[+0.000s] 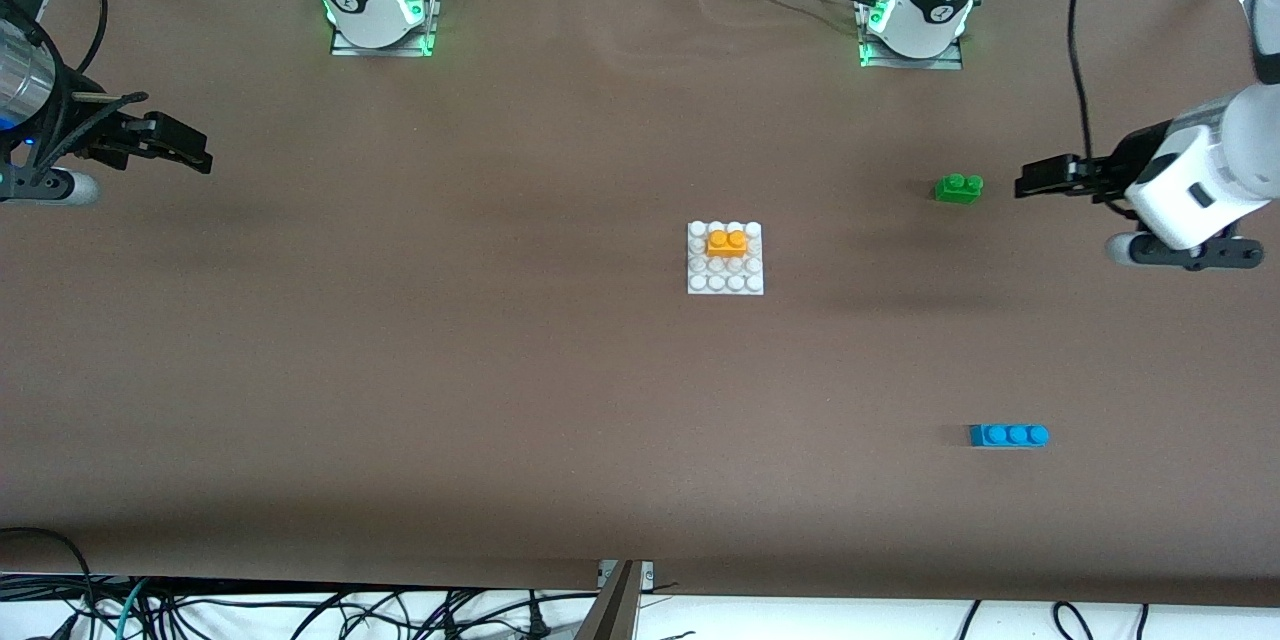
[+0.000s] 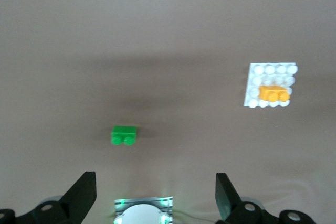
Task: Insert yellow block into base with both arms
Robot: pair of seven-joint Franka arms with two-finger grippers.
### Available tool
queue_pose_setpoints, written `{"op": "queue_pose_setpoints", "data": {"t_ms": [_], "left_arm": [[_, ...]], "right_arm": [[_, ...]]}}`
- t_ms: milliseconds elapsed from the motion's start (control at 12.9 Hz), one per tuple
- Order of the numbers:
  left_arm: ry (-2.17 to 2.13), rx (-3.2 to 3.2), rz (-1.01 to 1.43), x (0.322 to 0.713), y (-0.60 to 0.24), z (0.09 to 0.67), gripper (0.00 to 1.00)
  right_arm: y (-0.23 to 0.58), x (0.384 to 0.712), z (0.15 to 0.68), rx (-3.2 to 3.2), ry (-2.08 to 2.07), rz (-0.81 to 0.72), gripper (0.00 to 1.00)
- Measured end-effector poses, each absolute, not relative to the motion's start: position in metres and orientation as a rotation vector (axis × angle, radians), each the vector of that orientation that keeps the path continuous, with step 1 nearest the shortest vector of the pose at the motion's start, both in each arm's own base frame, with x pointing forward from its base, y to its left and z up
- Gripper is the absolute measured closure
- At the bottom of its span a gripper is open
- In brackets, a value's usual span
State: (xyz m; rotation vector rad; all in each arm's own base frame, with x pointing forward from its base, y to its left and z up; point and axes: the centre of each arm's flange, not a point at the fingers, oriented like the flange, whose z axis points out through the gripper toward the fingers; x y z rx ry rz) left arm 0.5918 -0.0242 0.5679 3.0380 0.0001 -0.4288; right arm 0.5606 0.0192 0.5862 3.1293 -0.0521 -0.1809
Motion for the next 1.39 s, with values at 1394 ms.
{"op": "queue_pose_setpoints", "data": {"t_ms": [1394], "left_arm": [[-0.085, 3.107, -0.107, 0.549, -0.009, 0.561, 0.0]], "right_arm": [[0.019, 0.561, 0.586, 3.129, -0.052, -0.181, 0.0]]}}
